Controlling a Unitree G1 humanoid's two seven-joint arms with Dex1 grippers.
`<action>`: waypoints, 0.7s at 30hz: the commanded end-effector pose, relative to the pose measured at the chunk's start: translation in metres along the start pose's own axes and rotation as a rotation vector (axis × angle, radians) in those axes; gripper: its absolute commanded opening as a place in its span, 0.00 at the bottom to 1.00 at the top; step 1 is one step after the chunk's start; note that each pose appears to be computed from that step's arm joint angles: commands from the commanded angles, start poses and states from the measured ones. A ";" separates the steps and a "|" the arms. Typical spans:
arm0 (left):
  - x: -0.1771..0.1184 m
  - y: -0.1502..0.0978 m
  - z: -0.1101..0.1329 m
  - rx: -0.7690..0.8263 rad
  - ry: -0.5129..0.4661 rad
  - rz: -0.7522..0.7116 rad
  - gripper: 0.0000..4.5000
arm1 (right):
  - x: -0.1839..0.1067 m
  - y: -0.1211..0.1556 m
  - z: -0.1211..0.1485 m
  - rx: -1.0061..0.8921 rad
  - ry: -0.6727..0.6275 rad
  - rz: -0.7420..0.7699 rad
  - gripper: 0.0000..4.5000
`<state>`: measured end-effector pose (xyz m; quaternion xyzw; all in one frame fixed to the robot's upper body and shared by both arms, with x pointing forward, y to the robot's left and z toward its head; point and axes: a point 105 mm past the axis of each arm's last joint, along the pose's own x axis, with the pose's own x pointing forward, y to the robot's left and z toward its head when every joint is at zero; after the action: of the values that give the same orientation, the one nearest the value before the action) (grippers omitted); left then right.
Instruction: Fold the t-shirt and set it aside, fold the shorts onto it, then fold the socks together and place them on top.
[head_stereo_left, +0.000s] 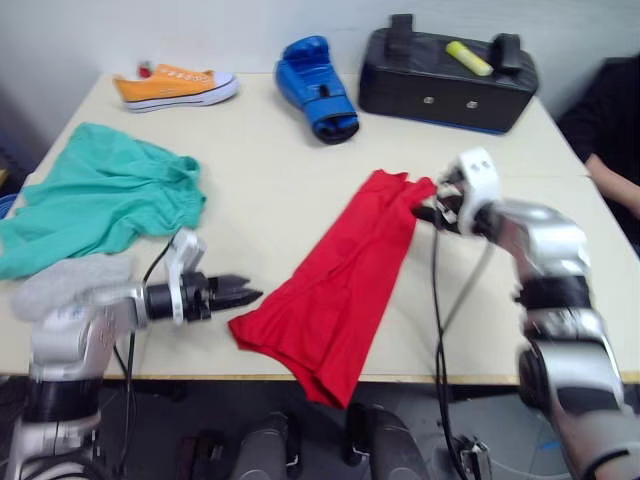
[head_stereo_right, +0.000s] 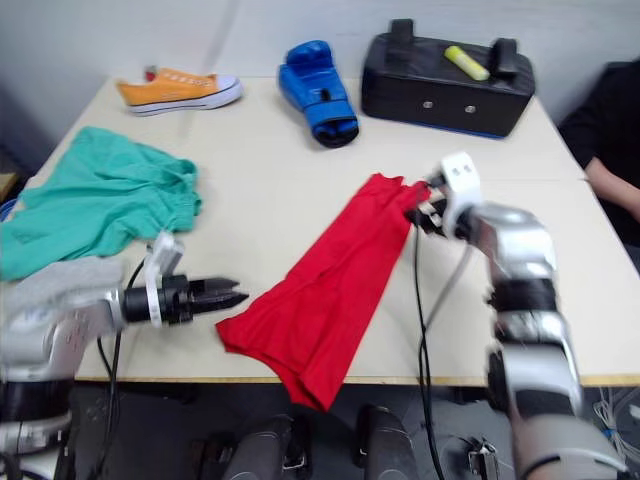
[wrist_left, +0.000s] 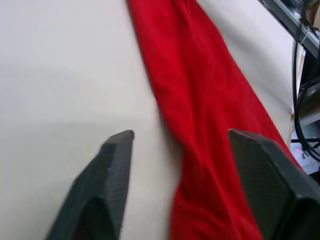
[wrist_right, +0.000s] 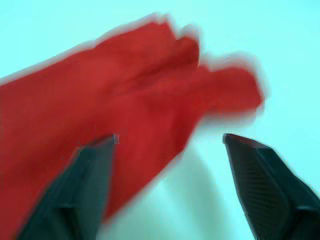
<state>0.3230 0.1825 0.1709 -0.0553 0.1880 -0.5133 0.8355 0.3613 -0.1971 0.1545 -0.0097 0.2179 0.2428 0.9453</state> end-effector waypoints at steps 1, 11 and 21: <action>0.016 0.022 0.013 0.057 0.035 -0.039 0.99 | -0.039 0.044 -0.004 -0.010 0.000 0.146 1.00; 0.113 0.047 0.049 0.173 0.035 0.033 0.99 | -0.064 0.095 -0.071 0.163 0.108 0.327 1.00; 0.145 0.042 0.023 0.160 0.121 0.046 0.99 | -0.033 0.117 -0.088 0.190 0.131 0.374 1.00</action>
<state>0.4237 0.0758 0.1395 0.0390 0.2000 -0.5095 0.8360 0.2469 -0.1267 0.1056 0.0945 0.2849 0.3831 0.8736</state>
